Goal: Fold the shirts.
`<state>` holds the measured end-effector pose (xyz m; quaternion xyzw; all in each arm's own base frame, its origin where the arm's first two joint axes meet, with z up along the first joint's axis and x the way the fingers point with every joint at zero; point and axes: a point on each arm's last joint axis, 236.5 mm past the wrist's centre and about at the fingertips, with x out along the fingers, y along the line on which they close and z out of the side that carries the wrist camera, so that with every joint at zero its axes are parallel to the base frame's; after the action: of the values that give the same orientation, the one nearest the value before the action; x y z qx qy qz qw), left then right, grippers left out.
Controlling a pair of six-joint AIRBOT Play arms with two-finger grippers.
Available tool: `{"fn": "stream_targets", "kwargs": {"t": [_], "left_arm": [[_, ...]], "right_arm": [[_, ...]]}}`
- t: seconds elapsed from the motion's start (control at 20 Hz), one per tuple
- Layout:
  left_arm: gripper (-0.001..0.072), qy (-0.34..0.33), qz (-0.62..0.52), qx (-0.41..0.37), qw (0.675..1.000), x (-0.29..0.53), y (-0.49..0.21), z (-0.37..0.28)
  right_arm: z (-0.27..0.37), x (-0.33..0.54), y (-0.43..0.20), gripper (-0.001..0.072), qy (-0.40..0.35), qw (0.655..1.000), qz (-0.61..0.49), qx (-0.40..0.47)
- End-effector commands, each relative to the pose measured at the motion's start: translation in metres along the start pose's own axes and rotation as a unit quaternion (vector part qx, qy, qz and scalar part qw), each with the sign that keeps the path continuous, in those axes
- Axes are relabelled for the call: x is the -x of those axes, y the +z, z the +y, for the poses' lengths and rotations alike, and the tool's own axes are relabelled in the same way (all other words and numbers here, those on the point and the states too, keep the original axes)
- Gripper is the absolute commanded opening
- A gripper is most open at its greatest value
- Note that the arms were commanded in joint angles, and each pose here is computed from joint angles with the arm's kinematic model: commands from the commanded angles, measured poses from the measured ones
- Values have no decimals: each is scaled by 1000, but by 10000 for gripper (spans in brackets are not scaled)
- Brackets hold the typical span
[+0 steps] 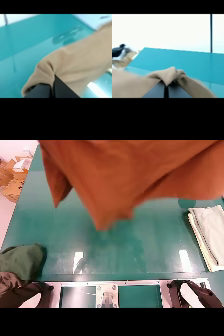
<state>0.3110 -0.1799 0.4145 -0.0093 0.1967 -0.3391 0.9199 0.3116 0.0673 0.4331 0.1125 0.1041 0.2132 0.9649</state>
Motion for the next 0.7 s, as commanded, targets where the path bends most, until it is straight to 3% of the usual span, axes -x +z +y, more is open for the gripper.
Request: {"fn": "stream_targets", "kwargs": {"t": [0.0, 0.15, 0.3, 0.45, 0.55, 0.6, 0.65], "left_arm": [[22, 45, 71, 28, 996, -15, -44, 30], [22, 43, 139, 52, 988, -80, -107, 63], [23, 56, 189, 66, 978, -161, -188, 112], [23, 77, 205, 101, 971, -237, -253, 157], [26, 81, 204, 126, 967, -273, -274, 175], [274, 83, 206, 126, 967, -285, -277, 182], [567, 85, 205, 129, 966, -289, -275, 189]], "right_arm": [[-16, -6, -22, 18, -19, 999, 29, -13], [-50, -54, -104, 18, -4, 987, 129, -90], [-85, -114, -237, 19, -3, 953, 242, -180], [-121, -164, -382, 23, -67, 915, 312, -247], [-136, -188, -444, 24, -97, 890, 338, -291], [-141, -198, -457, 42, -103, 879, 340, -318], [-147, -209, -464, 111, -105, 872, 342, -334]]}}
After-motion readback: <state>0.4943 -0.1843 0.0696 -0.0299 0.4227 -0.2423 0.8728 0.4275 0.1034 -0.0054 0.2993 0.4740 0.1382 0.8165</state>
